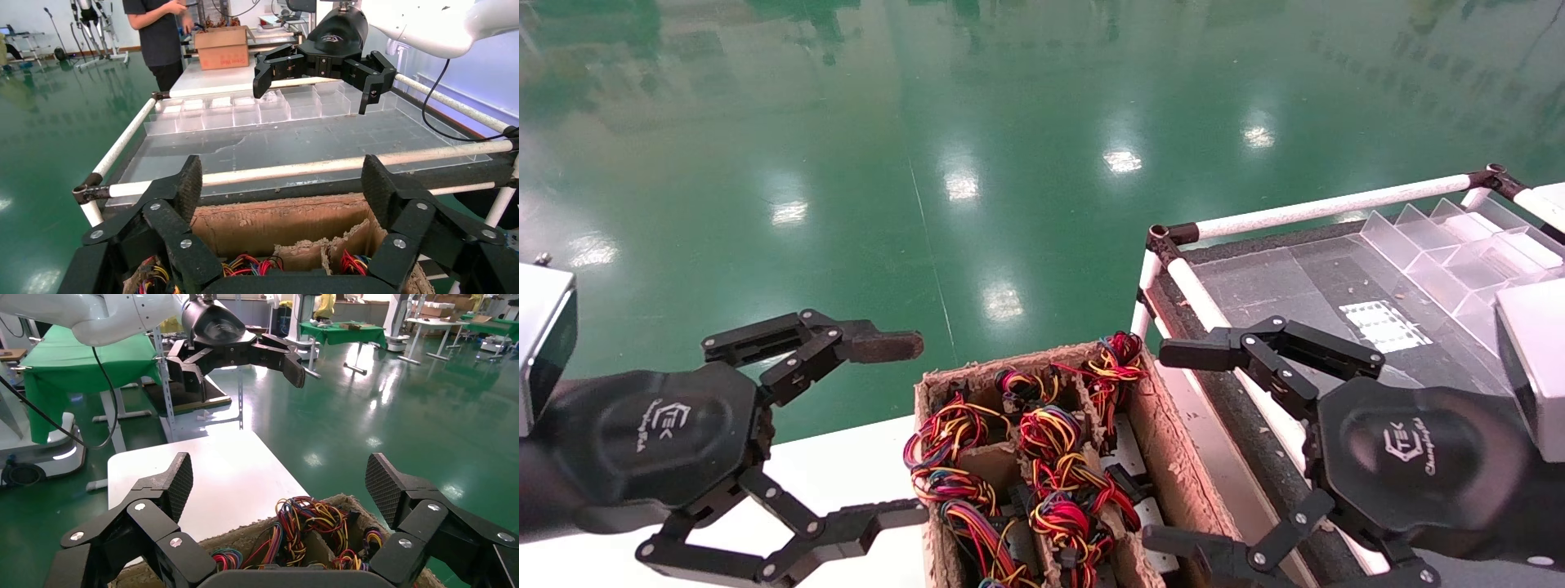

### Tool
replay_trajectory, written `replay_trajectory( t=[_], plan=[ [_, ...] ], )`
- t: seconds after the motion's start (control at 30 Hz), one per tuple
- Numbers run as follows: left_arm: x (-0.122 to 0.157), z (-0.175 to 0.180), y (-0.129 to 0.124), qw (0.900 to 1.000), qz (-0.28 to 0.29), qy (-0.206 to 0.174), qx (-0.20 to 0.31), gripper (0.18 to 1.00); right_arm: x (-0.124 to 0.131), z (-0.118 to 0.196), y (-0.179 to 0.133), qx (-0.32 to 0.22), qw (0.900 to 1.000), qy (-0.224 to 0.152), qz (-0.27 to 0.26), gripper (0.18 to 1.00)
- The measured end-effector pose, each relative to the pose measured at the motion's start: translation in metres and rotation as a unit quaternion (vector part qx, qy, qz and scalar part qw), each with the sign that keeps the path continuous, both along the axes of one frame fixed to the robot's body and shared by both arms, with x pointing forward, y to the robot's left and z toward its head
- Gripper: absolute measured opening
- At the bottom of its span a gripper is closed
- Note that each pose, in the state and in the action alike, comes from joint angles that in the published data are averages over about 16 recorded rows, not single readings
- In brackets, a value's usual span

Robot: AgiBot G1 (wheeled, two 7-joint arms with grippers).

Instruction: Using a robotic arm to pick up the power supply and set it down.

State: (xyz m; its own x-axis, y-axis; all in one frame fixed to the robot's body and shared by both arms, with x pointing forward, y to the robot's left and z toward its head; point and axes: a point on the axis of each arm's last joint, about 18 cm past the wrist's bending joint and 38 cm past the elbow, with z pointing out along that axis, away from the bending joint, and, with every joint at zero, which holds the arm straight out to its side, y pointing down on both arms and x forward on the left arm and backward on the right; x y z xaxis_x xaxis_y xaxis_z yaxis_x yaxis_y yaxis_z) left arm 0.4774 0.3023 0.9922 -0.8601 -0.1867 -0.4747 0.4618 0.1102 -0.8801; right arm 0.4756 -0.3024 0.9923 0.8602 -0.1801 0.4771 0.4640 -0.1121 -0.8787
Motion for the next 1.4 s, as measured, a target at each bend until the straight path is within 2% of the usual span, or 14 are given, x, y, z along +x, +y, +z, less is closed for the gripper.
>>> replay_trajectory(
  t=[0.23, 0.43, 0.97, 1.17, 1.4],
  plan=[
    [0.0000, 0.0000, 0.0000, 1.0000, 0.000, 0.000, 0.000, 0.907, 0.0000, 0.0000, 0.0000, 0.000, 1.000, 0.000, 0.000, 1.001],
    [0.0000, 0.0000, 0.0000, 1.0000, 0.000, 0.000, 0.000, 0.810, 0.0000, 0.0000, 0.0000, 0.000, 1.000, 0.000, 0.000, 1.001],
    [0.0000, 0.0000, 0.0000, 1.0000, 0.000, 0.000, 0.000, 0.440, 0.0000, 0.0000, 0.0000, 0.000, 1.000, 0.000, 0.000, 1.001],
    [0.0000, 0.0000, 0.0000, 1.0000, 0.000, 0.000, 0.000, 0.327, 0.0000, 0.0000, 0.0000, 0.000, 1.000, 0.000, 0.000, 1.001],
    [0.0000, 0.0000, 0.0000, 1.0000, 0.000, 0.000, 0.000, 0.244, 0.0000, 0.0000, 0.0000, 0.000, 1.000, 0.000, 0.000, 1.001]
  ],
)
